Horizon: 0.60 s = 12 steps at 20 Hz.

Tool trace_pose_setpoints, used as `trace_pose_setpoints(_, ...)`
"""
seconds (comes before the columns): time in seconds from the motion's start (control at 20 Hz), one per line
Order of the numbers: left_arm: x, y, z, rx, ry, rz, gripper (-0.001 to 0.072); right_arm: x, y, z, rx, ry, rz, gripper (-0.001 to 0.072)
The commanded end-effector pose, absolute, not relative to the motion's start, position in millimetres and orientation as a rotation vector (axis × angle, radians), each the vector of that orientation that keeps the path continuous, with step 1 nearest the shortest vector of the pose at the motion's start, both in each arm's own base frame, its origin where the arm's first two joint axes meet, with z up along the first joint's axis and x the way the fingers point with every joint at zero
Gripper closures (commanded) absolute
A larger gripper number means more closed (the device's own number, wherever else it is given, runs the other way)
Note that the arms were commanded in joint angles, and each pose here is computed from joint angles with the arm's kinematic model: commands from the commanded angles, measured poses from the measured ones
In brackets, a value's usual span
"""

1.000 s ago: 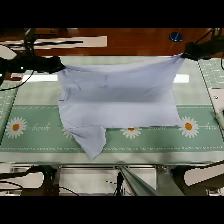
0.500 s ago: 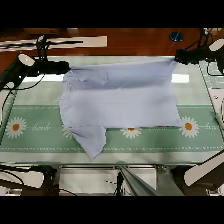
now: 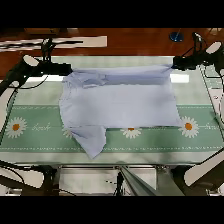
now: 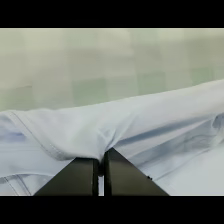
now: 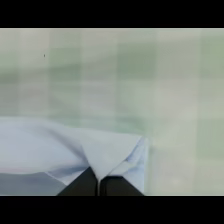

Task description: Fold the shirts.

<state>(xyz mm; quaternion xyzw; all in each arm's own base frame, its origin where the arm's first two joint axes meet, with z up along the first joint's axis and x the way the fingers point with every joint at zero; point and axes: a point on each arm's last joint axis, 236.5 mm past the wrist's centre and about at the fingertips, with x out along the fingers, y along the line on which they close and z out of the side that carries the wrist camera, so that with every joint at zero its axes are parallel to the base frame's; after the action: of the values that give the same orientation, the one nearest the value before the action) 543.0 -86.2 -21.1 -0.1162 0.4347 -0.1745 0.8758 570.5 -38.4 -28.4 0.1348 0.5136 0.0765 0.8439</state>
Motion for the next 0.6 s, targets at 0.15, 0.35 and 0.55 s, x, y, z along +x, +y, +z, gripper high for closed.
trace_pose_setpoints(0.15, 492.4, -87.1, -57.2, -0.300, 1.200, -0.341, 0.0681, 528.1, -46.8, -48.6, 0.249, 1.284, 0.125, 0.0687)
trace_pose_setpoints(0.35, 475.0, -80.6, -89.9, -0.282, 1.317, -0.319, 0.0681, 519.1, -43.9, -60.1, 0.309, 1.341, 0.097, 0.0687)
trace_pose_setpoints(0.55, 485.6, -74.2, -90.4, -0.314, 1.284, -0.274, 0.0680, 507.0, -33.5, -83.7, 0.324, 1.407, 0.088, 0.0687)
